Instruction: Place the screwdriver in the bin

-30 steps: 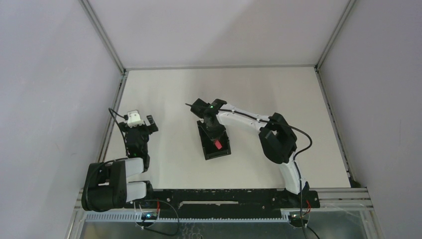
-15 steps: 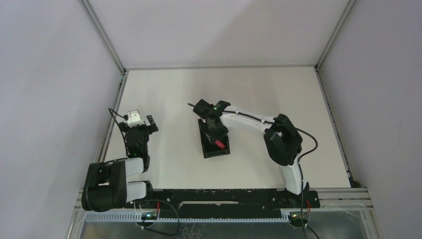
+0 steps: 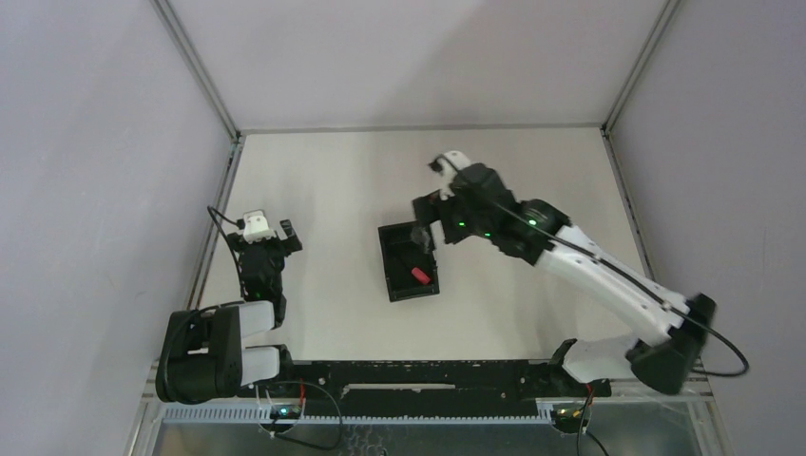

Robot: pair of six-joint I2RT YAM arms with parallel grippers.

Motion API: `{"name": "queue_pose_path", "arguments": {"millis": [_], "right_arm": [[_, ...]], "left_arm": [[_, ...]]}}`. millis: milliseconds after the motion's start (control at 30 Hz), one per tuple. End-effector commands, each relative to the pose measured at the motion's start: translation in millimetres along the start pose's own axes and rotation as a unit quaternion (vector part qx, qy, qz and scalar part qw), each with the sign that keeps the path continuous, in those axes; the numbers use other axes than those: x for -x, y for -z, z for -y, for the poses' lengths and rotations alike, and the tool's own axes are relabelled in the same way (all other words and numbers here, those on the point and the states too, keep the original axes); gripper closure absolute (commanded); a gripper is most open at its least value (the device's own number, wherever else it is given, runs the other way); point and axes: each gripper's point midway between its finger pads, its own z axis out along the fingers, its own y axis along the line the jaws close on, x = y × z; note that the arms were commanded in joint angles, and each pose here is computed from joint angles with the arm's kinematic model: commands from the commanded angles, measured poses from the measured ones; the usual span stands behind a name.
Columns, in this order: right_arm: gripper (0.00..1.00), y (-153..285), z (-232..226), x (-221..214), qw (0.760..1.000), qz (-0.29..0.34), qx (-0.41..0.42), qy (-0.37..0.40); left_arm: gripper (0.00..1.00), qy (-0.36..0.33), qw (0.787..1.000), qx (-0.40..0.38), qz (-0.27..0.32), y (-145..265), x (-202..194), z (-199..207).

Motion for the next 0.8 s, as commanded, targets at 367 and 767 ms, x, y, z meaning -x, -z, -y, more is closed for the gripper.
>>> {"name": "queue_pose_path", "arguments": {"millis": [367, 767], "right_arm": [[0.0, 33, 126, -78, 0.966, 0.166, -0.076, -0.183], [0.0, 7, 156, -153, 0.945, 0.171, -0.116, -0.254]], "left_arm": [[0.0, -0.001, 0.999, -0.003, 0.042, -11, 30, 4], [0.0, -0.001, 0.999, -0.002, 0.043, -11, 30, 4]]}}
